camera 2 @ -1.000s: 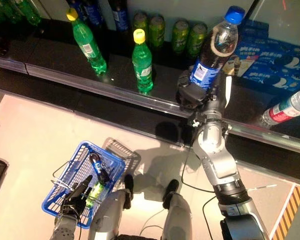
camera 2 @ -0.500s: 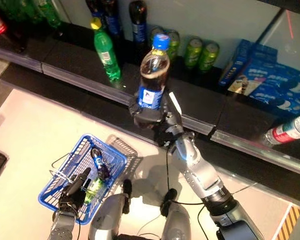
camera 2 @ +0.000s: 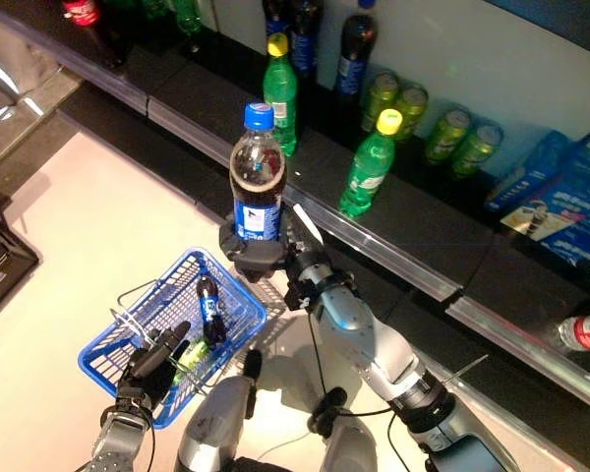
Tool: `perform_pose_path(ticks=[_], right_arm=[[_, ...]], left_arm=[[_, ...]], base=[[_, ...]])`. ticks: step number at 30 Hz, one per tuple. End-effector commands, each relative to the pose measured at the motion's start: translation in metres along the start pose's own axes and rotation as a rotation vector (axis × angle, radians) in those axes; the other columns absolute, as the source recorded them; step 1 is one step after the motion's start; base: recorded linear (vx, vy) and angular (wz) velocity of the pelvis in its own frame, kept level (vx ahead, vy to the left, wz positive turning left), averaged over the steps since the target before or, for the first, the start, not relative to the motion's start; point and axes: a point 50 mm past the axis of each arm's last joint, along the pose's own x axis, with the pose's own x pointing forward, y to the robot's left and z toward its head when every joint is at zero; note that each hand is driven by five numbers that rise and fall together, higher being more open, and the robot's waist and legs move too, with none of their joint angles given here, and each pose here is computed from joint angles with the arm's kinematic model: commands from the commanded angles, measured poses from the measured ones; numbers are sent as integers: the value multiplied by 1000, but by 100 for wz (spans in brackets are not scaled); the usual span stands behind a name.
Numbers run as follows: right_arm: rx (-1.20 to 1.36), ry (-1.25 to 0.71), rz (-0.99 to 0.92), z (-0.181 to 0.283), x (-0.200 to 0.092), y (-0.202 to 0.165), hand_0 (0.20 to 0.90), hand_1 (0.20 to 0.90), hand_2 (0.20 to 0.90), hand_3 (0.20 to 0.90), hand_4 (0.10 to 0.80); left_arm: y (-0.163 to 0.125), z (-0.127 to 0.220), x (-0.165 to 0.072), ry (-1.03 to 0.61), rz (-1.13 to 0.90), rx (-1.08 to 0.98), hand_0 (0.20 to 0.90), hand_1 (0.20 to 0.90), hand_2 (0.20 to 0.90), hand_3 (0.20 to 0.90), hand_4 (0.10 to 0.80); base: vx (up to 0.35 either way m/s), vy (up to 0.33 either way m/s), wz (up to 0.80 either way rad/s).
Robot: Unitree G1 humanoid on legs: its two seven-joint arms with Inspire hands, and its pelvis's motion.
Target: Pick up the drink and place into the basket.
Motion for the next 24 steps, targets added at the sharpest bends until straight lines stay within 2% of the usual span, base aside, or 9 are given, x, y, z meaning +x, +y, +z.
perform_pose_path(ticks=[1, 11, 15, 24], right_arm=[[69, -360, 143, 72, 7, 43, 300, 300, 300, 200, 100], [100, -261, 70, 50, 33, 61, 300, 300, 300, 200, 100], [108, -231, 30, 40, 39, 68, 300, 300, 300, 200, 100], [92, -198, -67, 27, 50, 66, 300, 300, 300, 200, 100]], left_arm=[[-92, 52, -16, -247, -626, 52, 300, 300, 300, 200, 100], [-142, 52, -28, -150, -950, 59, 300, 300, 300, 200, 100], [-169, 46, -42, -62, -1122, 10, 300, 300, 300, 200, 100], [-193, 47, -53, 10, -1299, 25, 300, 300, 300, 200, 100]], base=[[4, -60, 25], [18, -27, 24], [20, 0, 26], [5, -9, 16]])
